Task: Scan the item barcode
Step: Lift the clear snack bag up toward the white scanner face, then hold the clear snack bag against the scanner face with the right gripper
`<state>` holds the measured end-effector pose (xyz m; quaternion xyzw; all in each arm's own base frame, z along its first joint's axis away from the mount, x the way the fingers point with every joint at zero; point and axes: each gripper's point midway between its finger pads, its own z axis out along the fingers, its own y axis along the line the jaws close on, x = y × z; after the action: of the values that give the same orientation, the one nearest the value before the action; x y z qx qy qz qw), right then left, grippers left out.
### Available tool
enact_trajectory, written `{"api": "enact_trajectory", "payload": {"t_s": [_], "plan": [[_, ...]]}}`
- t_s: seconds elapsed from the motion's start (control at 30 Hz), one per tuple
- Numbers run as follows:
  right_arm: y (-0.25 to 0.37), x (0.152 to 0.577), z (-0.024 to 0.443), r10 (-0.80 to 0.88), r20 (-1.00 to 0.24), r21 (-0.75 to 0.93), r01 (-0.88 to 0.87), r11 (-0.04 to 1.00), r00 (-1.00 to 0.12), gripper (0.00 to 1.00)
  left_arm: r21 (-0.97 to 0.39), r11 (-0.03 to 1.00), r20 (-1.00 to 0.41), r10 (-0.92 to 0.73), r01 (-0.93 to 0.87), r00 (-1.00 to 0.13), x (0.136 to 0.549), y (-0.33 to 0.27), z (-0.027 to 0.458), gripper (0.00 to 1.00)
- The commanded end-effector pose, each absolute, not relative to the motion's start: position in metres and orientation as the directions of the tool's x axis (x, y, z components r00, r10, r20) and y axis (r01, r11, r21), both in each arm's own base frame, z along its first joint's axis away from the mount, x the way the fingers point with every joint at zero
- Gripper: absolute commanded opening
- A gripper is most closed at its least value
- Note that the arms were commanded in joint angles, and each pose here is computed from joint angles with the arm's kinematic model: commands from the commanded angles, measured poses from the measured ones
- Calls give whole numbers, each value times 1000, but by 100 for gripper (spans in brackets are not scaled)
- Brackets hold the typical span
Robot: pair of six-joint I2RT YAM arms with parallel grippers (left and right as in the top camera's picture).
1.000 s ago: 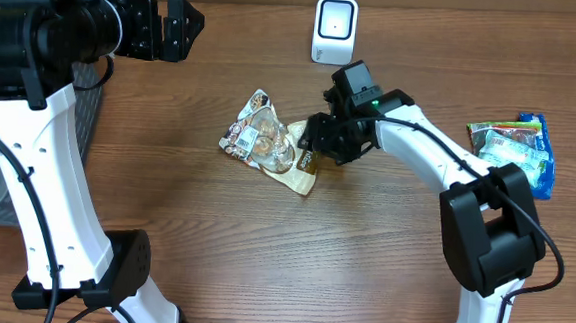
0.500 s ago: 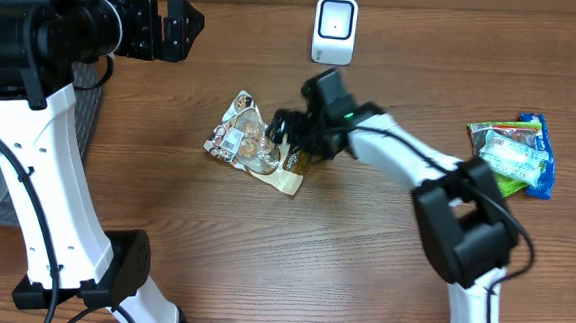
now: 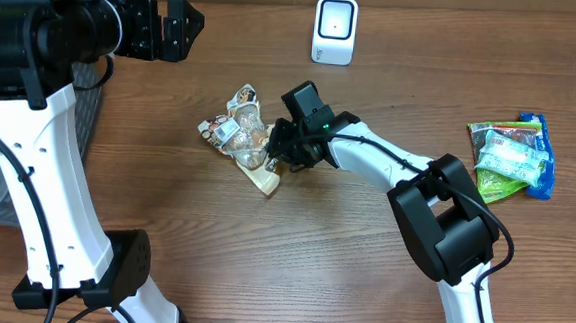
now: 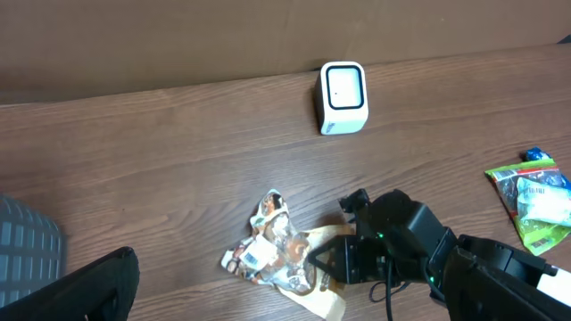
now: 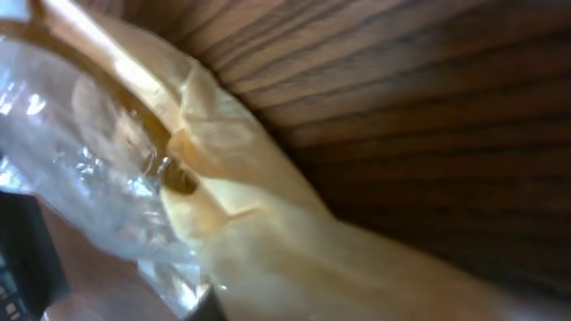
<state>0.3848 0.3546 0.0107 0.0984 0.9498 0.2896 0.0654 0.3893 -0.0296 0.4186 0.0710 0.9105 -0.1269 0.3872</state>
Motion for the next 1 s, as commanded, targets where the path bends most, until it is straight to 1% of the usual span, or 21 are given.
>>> {"api": "enact_trajectory", "payload": {"t_s": [0.0,0.07,0.1,0.13,0.2,0.27,0.37,0.43,0.57,0.73,0.97], "plan": [[337,375,-25,244,-12,492,206,846,-970,4,-171,952,-728,51,254,-684,391,-33,419,100],[338,376,-19,229,3,517,198,833,-973,4,-171,952,-728,51,254,-684,391,-33,419,99],[336,382,-4,186,-12,560,148,815,-982,4,-171,952,-728,51,254,-684,391,-33,419,100],[334,386,5,163,-35,580,113,807,-986,4,-171,952,-728,51,254,-684,391,-33,419,100],[332,396,32,78,-112,637,-11,771,-991,4,-171,952,-728,51,254,-684,391,-33,419,100],[329,399,65,-7,-191,686,-138,714,-982,4,-171,952,-728,51,254,-684,391,-33,419,100],[309,403,106,-16,-232,720,-183,670,-973,4,-171,952,-728,51,254,-684,391,-33,419,100],[291,407,131,9,-254,732,-186,655,-967,4,-171,952,-728,51,254,-684,391,-33,419,100],[263,413,184,-2,-388,738,-312,599,-922,4,-171,952,-728,51,254,-684,391,-33,419,100],[232,422,223,19,-522,681,-403,611,-853,4,-171,952,-728,51,254,-684,391,-33,419,100],[192,441,244,101,-609,582,-356,731,-787,4,-171,952,-728,51,254,-684,391,-33,419,100]]}}
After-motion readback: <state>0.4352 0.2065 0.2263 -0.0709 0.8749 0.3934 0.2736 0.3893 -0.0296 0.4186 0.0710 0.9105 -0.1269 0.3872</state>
